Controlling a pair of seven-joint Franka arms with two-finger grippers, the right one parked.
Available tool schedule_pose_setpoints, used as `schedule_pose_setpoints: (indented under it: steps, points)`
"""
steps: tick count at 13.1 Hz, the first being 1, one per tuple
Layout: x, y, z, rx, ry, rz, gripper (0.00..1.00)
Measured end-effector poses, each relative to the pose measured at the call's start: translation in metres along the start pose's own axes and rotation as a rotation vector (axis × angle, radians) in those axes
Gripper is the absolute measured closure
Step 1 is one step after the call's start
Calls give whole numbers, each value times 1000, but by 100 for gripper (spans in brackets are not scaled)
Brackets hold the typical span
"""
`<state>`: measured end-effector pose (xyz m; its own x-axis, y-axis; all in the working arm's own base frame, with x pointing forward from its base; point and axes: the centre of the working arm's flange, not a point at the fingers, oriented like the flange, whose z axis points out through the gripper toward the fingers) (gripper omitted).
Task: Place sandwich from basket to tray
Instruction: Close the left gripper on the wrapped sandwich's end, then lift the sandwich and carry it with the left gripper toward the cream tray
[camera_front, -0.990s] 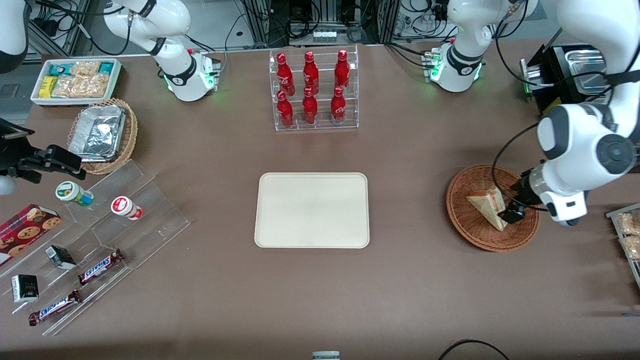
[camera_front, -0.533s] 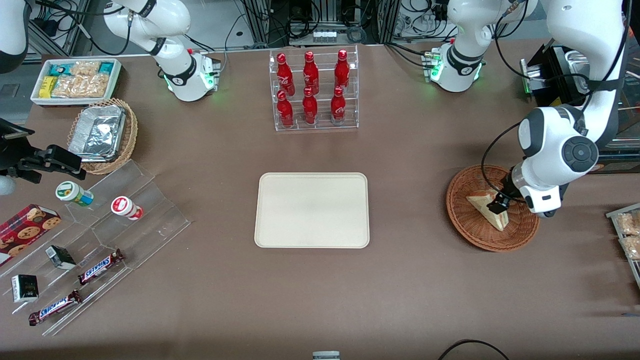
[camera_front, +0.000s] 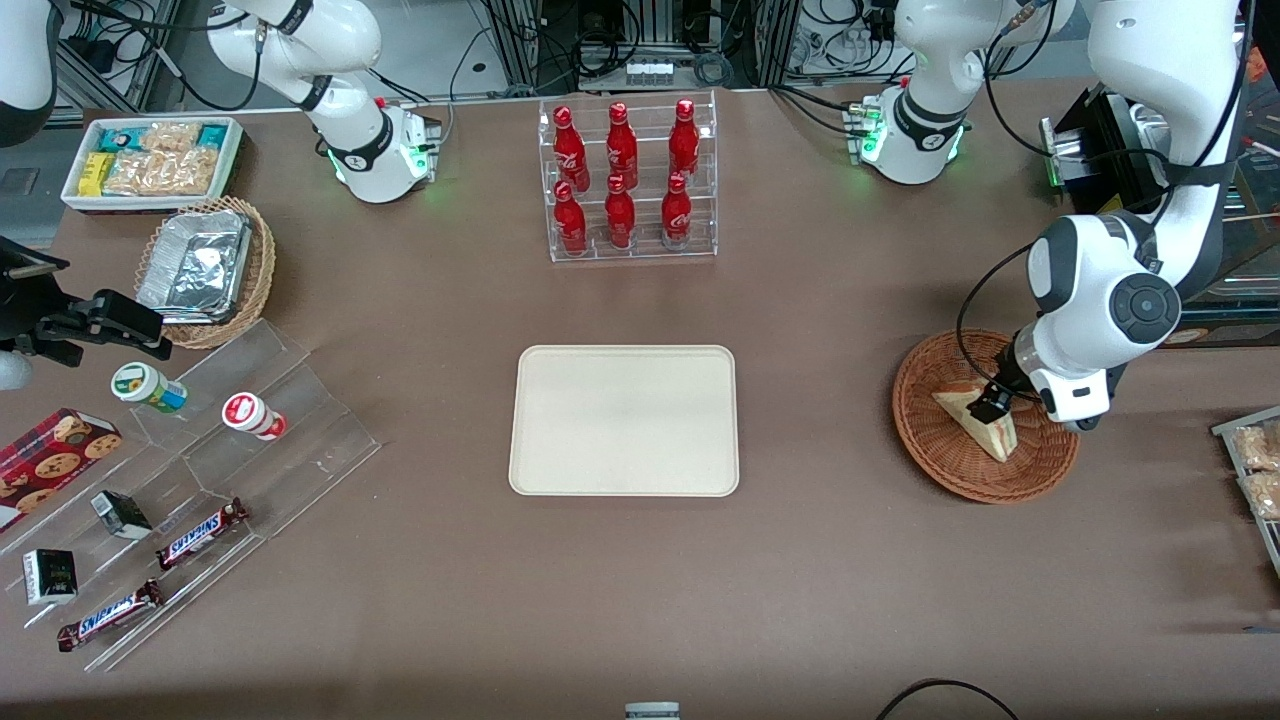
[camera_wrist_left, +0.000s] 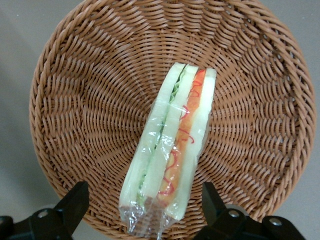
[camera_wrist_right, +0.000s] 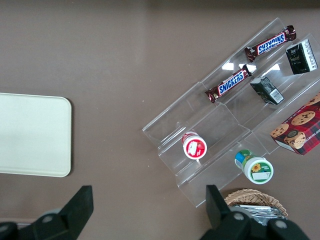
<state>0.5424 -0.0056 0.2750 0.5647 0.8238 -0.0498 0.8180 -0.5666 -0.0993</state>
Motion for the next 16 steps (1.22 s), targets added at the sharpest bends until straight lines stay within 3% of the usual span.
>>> schedule_pose_setpoints:
  steps: [3, 7, 11, 14, 16]
  points:
    - [0, 0, 3, 4, -2, -3, 4]
    - [5, -2, 2, -6, 4, -17, 47]
    - [5, 0, 0, -10, 7, -16, 82]
    - [5, 3, -6, -5, 6, -10, 84]
    - [3, 6, -21, 16, -3, 5, 84]
